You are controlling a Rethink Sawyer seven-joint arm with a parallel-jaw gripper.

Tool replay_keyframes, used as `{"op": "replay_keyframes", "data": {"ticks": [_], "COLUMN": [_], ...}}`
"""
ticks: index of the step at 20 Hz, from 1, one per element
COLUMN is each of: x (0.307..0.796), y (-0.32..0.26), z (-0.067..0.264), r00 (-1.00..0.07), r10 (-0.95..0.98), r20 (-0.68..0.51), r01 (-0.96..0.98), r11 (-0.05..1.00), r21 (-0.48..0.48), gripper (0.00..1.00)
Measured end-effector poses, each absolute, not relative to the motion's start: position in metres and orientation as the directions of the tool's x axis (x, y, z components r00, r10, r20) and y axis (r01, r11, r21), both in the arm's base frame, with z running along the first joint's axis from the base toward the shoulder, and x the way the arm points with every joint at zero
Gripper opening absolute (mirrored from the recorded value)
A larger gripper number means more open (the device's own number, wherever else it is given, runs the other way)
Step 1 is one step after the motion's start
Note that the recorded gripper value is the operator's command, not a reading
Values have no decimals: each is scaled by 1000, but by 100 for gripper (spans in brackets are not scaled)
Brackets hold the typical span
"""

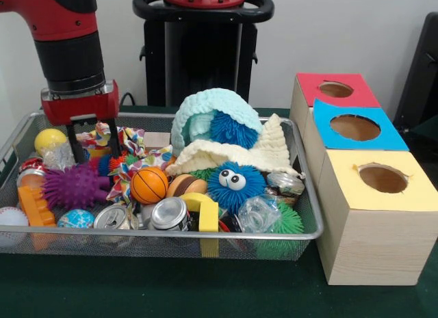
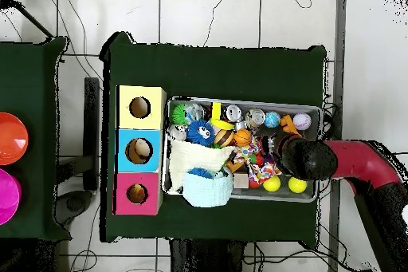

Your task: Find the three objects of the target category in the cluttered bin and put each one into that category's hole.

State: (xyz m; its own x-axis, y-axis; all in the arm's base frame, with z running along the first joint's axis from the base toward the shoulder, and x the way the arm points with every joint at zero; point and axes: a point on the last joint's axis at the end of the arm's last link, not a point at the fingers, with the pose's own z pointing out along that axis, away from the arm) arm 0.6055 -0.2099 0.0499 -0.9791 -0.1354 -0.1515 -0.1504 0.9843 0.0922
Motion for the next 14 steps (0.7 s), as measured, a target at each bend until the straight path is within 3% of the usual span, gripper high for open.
{"op": "replay_keyframes", "data": {"ticks": [7,11,14], "x": [610,606,597], "y": [-210,-201,-181], "z": [58,86,131], "r00": [-972,-975,-978], "r10": [-166,-152,-139], "r20": [-169,-163,-158], "r01": [-182,-172,-161], "r11": [979,979,977], "r21": [89,113,141], "gripper": [100,100,100]}}
